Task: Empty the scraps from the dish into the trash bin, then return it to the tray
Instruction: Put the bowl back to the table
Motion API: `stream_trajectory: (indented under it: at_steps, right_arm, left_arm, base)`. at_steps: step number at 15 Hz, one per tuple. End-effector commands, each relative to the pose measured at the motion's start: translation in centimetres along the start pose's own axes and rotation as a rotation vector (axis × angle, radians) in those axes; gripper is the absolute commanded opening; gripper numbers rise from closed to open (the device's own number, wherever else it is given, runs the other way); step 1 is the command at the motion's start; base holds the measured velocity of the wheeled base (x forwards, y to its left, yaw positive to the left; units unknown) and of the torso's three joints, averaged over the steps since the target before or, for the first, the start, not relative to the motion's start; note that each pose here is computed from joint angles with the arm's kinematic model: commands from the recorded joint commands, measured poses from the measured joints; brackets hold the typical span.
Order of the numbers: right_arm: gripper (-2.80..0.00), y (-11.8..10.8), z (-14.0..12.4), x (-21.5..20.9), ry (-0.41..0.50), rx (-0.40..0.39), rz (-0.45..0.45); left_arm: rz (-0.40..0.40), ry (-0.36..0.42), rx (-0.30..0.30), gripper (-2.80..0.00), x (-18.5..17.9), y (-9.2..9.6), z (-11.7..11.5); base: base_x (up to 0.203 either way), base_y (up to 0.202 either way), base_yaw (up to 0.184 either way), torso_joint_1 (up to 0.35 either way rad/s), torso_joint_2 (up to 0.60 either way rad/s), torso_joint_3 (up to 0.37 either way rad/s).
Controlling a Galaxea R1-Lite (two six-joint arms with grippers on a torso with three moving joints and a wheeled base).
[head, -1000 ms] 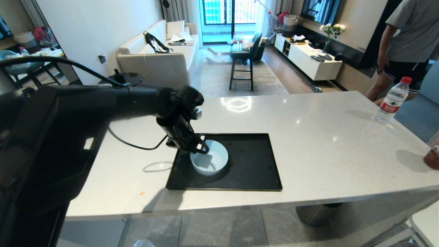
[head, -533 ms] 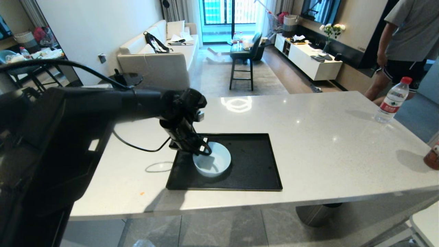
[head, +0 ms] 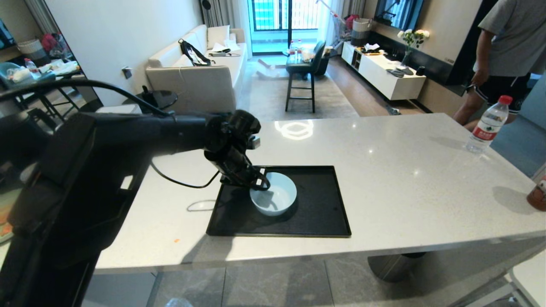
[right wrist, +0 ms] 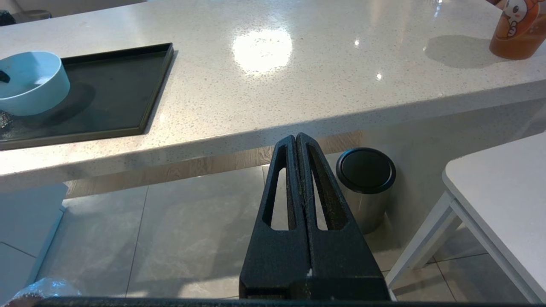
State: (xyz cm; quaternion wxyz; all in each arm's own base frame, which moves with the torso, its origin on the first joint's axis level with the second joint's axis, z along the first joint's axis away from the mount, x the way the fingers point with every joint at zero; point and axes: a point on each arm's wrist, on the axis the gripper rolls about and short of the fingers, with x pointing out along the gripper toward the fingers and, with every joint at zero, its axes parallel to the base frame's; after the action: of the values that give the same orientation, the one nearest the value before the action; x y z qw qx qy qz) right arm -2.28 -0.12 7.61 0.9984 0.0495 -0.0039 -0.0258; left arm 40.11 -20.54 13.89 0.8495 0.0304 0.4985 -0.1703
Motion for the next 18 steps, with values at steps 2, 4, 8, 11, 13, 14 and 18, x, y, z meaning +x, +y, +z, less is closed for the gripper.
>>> stream_trajectory:
  at_steps: [2,4,8,11,13,14,18]
  right_arm:
    - [-2.80,0.0,0.0,0.0,-0.001,-0.001,0.000]
    - [-2.80,0.0,0.0,0.0,-0.001,0.001,0.000]
    - [-2.80,0.0,0.0,0.0,-0.002,0.000,0.000]
    - [-2.80,0.0,0.0,0.0,-0.001,0.001,0.000]
    - [-2.80,0.0,0.0,0.0,-0.002,0.001,0.000]
    - [-2.80,0.0,0.0,0.0,-0.002,0.001,0.000]
    - [-2.80,0.0,0.0,0.0,-0.001,0.001,0.000]
  left_arm:
    - [-0.014,0.021,-0.002,-2.80,0.7,0.1,-0.2]
    - [-0.015,0.020,-0.002,-2.80,1.3,0.1,-0.2]
    - [-0.015,0.022,0.000,-2.80,1.6,0.1,-0.2]
    - [-0.014,0.029,-0.002,-2.80,1.9,0.2,-0.3]
    - [-0.017,0.031,-0.002,-2.80,2.0,0.2,-0.3]
    - [-0.023,0.031,-0.002,-2.80,2.0,0.2,-0.3]
    - [-0.025,0.033,-0.005,0.00,1.9,0.3,-0.3]
  base:
    - [0.000,0.000,0.000,0.000,0.00,0.000]
    - [0.000,0.000,0.000,0.000,0.00,0.000]
    - [0.000,0.000,0.000,0.000,0.00,0.000]
    - [0.000,0.000,0.000,0.000,0.00,0.000]
    - [0.000,0.000,0.000,0.000,0.00,0.000]
    - [0.000,0.000,0.000,0.000,0.00,0.000]
    - [0.000,0.000,0.000,0.000,0.00,0.000]
